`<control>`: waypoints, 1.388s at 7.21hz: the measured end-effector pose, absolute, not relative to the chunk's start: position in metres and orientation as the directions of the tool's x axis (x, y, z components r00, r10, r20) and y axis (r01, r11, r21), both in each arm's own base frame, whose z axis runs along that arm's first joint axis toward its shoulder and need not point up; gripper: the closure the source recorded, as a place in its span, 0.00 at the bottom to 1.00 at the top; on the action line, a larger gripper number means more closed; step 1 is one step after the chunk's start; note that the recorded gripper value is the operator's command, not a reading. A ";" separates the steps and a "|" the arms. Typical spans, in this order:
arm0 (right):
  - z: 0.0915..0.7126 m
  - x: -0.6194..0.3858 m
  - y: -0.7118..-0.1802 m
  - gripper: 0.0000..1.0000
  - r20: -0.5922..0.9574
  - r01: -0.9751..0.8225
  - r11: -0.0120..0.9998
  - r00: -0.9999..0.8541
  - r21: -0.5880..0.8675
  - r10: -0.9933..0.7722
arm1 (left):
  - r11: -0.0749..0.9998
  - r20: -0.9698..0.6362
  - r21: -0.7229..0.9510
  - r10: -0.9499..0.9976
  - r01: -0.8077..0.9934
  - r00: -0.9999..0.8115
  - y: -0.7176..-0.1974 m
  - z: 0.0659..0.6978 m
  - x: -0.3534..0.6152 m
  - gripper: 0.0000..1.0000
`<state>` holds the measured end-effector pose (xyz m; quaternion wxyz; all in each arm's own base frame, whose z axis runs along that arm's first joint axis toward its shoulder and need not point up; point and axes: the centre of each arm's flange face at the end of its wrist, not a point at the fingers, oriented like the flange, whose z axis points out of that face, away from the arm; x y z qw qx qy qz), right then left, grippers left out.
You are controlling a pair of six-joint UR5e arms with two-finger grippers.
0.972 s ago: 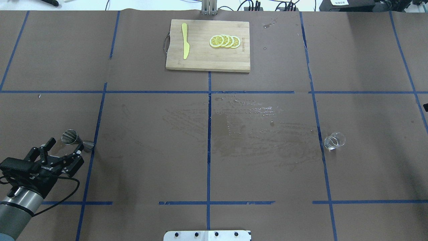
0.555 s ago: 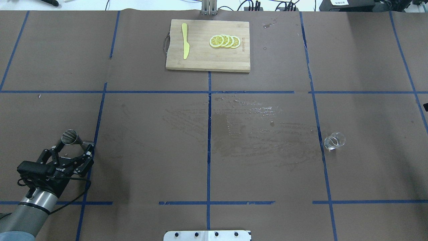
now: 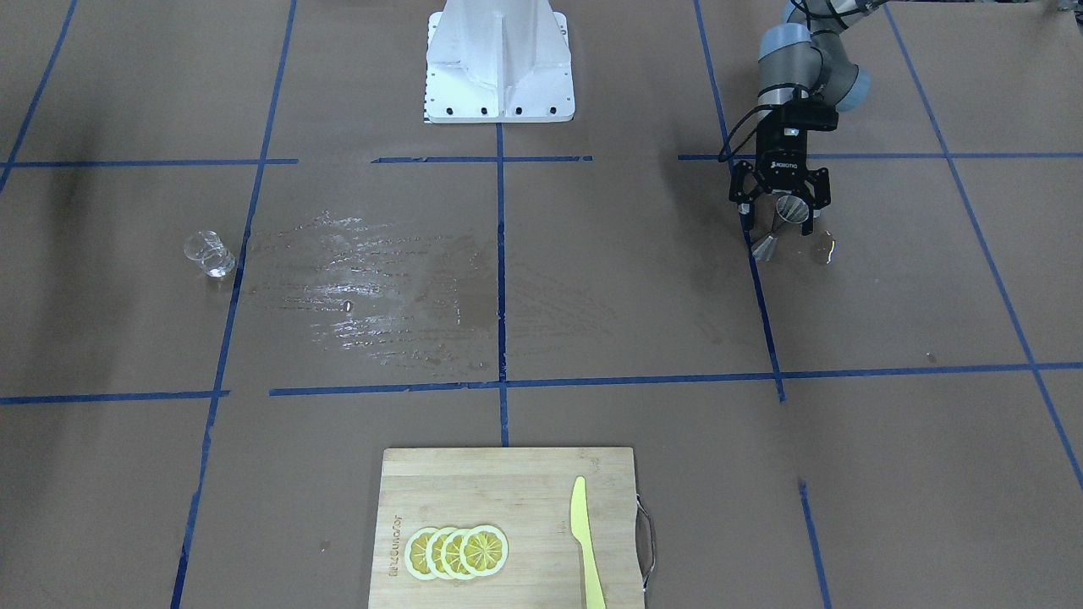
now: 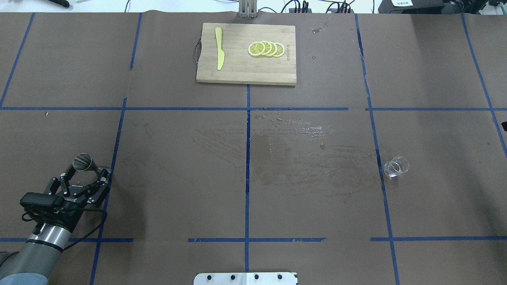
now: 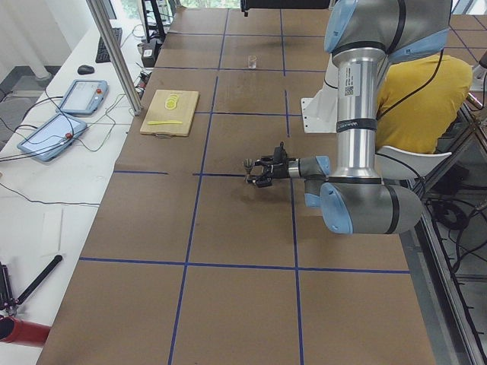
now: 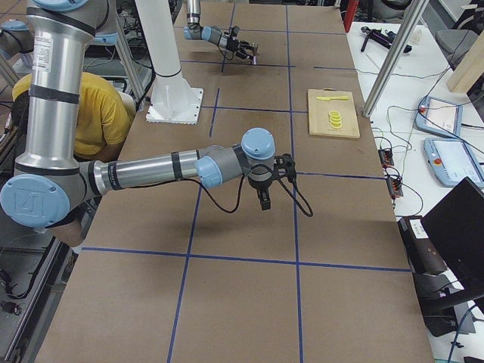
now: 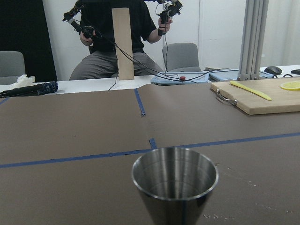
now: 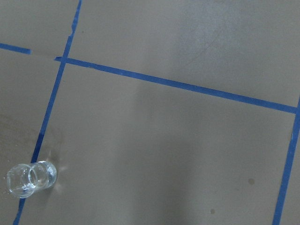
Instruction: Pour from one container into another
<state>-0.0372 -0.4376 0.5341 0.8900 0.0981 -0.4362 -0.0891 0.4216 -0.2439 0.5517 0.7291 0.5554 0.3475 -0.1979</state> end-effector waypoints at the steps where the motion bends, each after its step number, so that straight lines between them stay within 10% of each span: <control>1: 0.534 -0.037 -0.438 0.00 0.758 0.072 0.964 0.603 0.257 -0.247 | 0.299 -0.729 0.670 0.095 0.680 0.677 -0.244 0.550 0.430 0.37; 4: 0.533 -0.037 -0.438 0.00 0.758 0.072 0.963 0.603 0.260 -0.250 | 0.292 -0.719 0.681 0.093 0.671 0.689 -0.246 0.554 0.428 0.38; 8: 0.534 -0.037 -0.438 0.00 0.757 0.072 0.963 0.604 0.259 -0.249 | 0.267 -0.718 0.684 0.083 0.678 0.691 -0.247 0.553 0.424 0.63; 10: 0.535 -0.037 -0.439 0.00 0.757 0.072 0.964 0.605 0.258 -0.248 | 0.263 -0.719 0.684 0.082 0.681 0.690 -0.247 0.551 0.423 1.00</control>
